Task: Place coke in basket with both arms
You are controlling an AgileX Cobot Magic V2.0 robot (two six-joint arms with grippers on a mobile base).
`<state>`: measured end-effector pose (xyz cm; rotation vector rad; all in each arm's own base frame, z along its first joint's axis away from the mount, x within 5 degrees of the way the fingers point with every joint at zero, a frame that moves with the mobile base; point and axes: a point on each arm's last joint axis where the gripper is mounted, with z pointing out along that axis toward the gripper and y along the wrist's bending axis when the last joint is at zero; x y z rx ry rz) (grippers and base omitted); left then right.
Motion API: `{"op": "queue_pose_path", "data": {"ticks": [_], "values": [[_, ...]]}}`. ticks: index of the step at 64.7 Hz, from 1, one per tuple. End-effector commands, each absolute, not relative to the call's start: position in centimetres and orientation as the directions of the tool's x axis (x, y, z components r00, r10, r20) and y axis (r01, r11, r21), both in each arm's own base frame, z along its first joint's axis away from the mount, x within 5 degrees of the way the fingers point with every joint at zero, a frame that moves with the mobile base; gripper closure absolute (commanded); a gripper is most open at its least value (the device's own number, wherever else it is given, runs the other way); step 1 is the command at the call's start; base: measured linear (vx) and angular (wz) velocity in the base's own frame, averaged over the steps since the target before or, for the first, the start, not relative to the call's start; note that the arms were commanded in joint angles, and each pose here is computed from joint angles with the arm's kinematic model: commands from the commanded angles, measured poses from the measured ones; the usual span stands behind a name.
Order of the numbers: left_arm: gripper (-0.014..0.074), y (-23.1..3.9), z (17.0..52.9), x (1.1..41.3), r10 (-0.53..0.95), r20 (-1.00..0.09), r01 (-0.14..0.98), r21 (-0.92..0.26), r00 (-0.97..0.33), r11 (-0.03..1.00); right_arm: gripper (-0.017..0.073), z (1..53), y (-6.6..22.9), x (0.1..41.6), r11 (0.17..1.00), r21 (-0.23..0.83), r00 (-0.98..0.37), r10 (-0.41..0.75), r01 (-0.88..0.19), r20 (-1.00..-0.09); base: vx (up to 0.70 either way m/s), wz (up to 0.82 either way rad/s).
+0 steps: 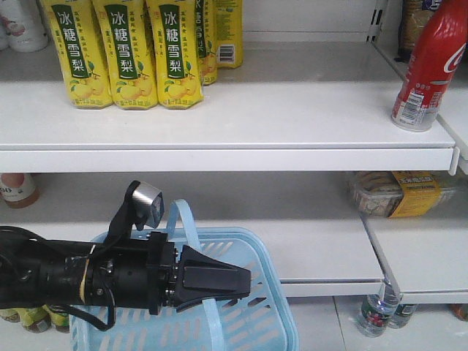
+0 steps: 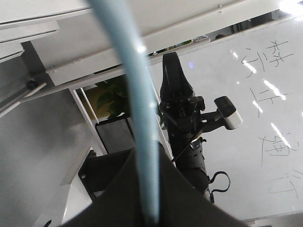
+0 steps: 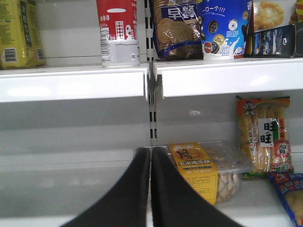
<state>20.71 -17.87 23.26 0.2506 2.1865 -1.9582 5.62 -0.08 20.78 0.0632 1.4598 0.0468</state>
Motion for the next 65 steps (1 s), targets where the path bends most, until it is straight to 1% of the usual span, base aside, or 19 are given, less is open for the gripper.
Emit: {"op": "queue_pose_path", "data": {"ticks": [1,65], "values": [[0.0599,-17.88,26.33,19.76,0.025,-0.306,0.302,-0.948,-0.952,-0.103,0.0564,20.93,-0.09,5.52,0.998,0.059,0.180,0.057,0.007,-0.982,0.01,-0.01],[0.0599,-17.88,26.33,19.76,0.025,-0.306,0.302,-0.948,-0.952,-0.103,0.0564,20.93,-0.09,5.52,0.998,0.059,0.180,0.057,0.007,-0.982,0.01,0.00]]}}
